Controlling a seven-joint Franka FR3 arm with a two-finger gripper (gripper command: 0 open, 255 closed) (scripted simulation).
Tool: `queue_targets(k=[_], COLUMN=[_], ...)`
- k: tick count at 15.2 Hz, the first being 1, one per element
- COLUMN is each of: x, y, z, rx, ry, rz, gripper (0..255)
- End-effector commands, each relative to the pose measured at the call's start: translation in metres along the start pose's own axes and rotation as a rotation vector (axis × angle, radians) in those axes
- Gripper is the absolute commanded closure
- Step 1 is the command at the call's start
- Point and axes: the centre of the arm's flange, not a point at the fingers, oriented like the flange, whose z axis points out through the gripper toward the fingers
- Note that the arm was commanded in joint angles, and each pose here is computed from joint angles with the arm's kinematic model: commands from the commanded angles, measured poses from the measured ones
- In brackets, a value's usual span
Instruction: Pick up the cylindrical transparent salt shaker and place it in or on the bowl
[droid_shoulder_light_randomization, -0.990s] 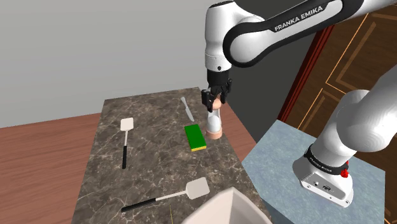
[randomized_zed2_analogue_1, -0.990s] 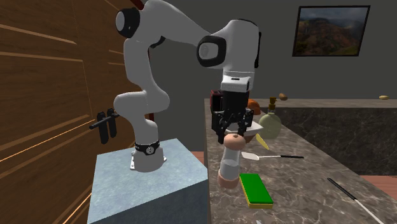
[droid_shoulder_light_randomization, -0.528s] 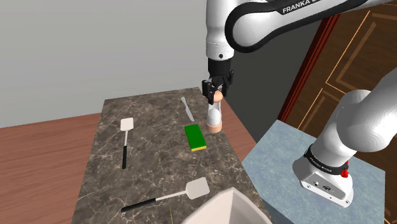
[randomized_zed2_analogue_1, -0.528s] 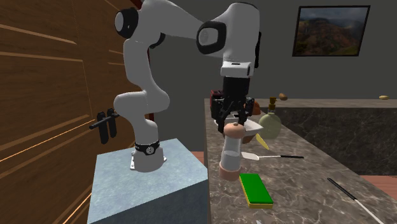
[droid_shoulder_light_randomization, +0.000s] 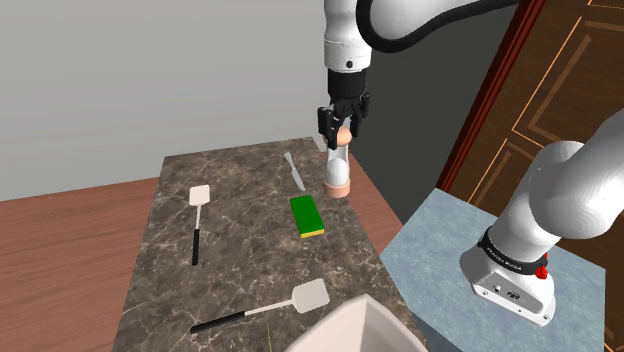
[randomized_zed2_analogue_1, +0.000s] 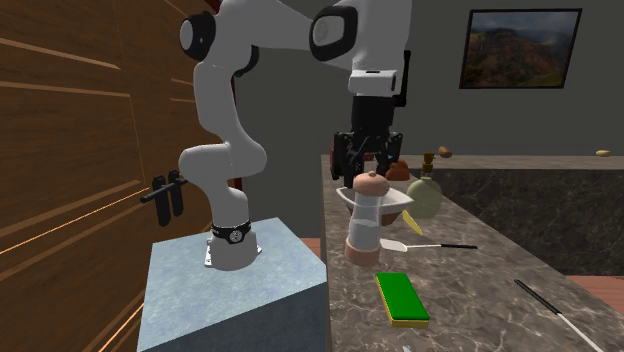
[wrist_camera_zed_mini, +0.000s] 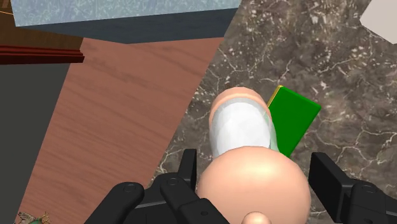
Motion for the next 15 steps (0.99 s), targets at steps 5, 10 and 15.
queue_targets(k=[5, 10, 15], x=[-0.002, -0.004, -0.024], y=[0.0, 0.001, -0.016], z=[-0.031, -0.058, -0.075], rx=[0.0, 0.0, 0.0], ry=[0.0, 0.0, 0.0], rz=[0.0, 0.0, 0.0], gripper=[255, 255, 255])
